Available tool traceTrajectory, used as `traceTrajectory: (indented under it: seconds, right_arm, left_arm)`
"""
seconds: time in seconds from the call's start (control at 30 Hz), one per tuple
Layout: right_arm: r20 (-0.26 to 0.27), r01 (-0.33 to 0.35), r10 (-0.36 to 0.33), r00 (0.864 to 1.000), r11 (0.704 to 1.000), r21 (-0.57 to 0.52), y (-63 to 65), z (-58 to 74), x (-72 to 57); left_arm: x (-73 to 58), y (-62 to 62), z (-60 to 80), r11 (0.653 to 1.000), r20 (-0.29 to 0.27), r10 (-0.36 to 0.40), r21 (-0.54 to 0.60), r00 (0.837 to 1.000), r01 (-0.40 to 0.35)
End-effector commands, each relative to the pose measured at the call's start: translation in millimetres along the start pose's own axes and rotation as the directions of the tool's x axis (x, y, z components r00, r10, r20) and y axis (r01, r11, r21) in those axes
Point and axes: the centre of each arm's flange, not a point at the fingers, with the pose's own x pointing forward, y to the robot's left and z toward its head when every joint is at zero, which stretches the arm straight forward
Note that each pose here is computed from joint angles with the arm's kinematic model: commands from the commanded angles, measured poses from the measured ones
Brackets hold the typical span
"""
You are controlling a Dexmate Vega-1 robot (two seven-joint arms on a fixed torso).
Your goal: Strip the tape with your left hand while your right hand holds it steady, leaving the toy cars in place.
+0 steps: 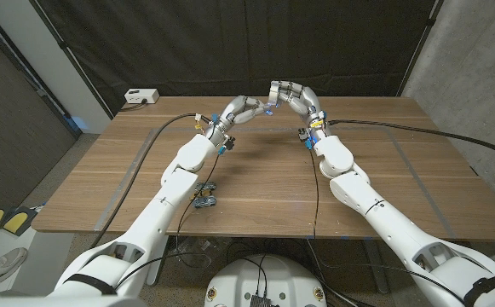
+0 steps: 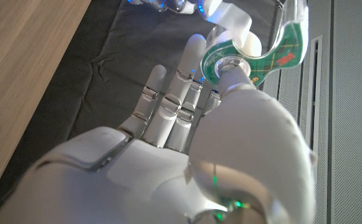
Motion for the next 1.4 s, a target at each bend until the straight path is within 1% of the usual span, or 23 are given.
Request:
traceTrajectory:
  seconds: [0.03, 0.13, 0.23, 0.33, 0.47, 0.57, 0.77, 0.97, 1.1, 1.23, 1.4]
  right_arm:
    - [0.058, 0.096, -0.096, 0.994, 0.995, 0.008, 2.1, -2.2, -0.3]
    - [0.084, 0.155, -0.151, 0.985, 0.987, -0.042, 4.1, -2.5, -0.5]
    - [0.108, 0.213, -0.202, 0.973, 0.971, -0.106, 6.5, -2.3, -0.8]
    - [0.127, 0.248, -0.23, 0.965, 0.956, -0.159, 9.0, -2.2, 0.0]
    - [0.152, 0.292, -0.268, 0.951, 0.941, -0.173, 10.5, -3.2, 1.8]
    - [0.154, 0.297, -0.274, 0.949, 0.942, -0.156, 10.4, -3.7, 2.9]
    - [0.156, 0.302, -0.29, 0.944, 0.952, -0.058, 9.9, -5.0, 2.9]
    - [0.158, 0.301, -0.297, 0.942, 0.954, -0.001, 9.8, -4.4, 2.7]
    - [0.161, 0.307, -0.305, 0.939, 0.952, 0.015, 10.3, -3.7, 2.3]
    - [0.165, 0.321, -0.32, 0.933, 0.947, 0.026, 10.1, -3.0, 1.9]
    - [0.168, 0.335, -0.334, 0.928, 0.942, 0.018, 9.5, -2.7, 1.6]
  left_arm:
    - [6.7, -2.2, -1.0, 0.997, 0.009, -0.08, -0.015, 0.997, 0.08]
    - [7.1, -1.9, -4.1, 0.995, 0.004, -0.093, -0.036, 0.996, 0.093]
    - [6.7, -1.8, -7.0, 0.993, 0.002, -0.104, -0.059, 0.995, 0.104]
    - [6.5, -1.8, -7.7, 0.991, 0.003, -0.118, -0.061, 0.993, 0.118]
    - [6.5, -1.5, -7.9, 0.989, 0.009, -0.137, -0.063, 0.991, 0.137]
    - [6.1, -0.3, -8.2, 0.988, 0.009, -0.142, -0.063, 0.99, 0.143]
    - [5.5, 1.3, -7.9, 0.987, 0.015, -0.151, -0.057, 0.988, 0.151]
    - [4.7, 1.6, -6.8, 0.985, 0.021, -0.165, -0.054, 0.986, 0.166]
    - [3.1, 1.9, -6.3, 0.984, 0.022, -0.173, -0.048, 0.985, 0.173]
    - [1.9, 1.8, -5.7, 0.981, 0.021, -0.188, -0.044, 0.982, 0.189]
    - [0.9, 2.1, -4.3, 0.977, 0.022, -0.21, -0.033, 0.978, 0.21]
